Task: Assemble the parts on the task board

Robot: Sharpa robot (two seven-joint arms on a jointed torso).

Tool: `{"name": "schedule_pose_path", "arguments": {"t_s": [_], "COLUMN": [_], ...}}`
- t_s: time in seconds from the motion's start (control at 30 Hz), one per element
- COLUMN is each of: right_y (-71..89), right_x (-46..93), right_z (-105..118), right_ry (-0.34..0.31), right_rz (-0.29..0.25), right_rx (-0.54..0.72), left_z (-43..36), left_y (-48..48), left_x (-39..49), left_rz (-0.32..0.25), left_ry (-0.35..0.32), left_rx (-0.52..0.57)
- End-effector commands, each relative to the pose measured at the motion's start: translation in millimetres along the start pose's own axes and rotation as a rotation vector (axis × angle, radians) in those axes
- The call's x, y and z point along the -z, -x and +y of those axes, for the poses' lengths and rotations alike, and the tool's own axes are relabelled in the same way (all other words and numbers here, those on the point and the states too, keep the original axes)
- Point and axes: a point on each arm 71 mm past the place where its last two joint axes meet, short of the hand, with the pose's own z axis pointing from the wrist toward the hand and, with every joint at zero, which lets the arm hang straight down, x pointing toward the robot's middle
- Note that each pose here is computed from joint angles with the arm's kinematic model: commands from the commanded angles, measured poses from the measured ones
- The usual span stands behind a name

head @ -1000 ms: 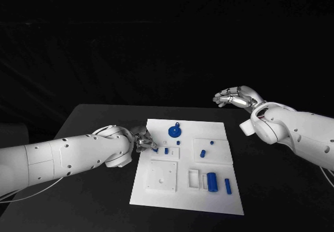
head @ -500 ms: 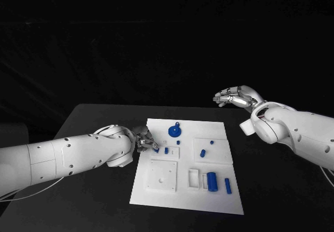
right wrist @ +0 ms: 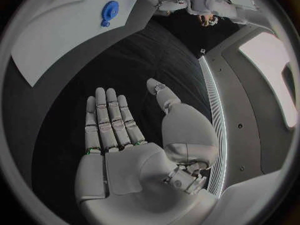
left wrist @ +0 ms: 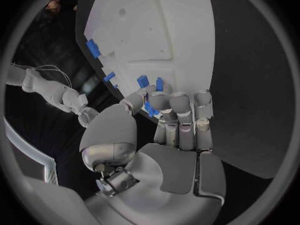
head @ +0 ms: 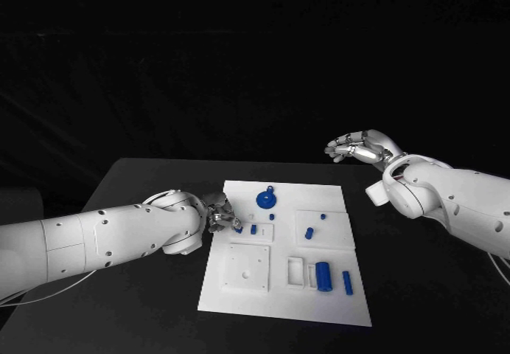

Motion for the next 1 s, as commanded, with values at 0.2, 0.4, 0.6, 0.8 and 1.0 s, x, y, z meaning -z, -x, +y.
{"name": "schedule_pose_path", "arguments": {"t_s": [0.2, 0.4, 0.6, 0.8, 1.0], "right_y": [1.2, 1.1, 1.1, 0.9, 0.5], "right_x": [0.1, 0.1, -0.1, -0.3, -0.4], "right_z": [0.4, 0.4, 0.2, 0.3, 0.3], "right_ry": [0.0, -0.001, -0.001, -0.002, -0.002], "right_rz": [-0.006, -0.006, -0.006, -0.006, -0.004], "right_rx": [-0.003, -0.003, -0.003, -0.003, -0.003], "left_z": [-0.7, -1.9, -2.5, -3.6, -4.1], "left_y": [-3.5, -5.3, -5.6, -5.6, -5.5], "left_x": [0.4, 0.6, 0.6, 0.3, -0.6], "left_rz": [0.032, 0.049, 0.051, 0.047, 0.046], "left_ry": [0.001, -0.001, -0.005, -0.009, -0.009], "left_rx": [-0.03, -0.036, -0.037, -0.035, -0.032]}}
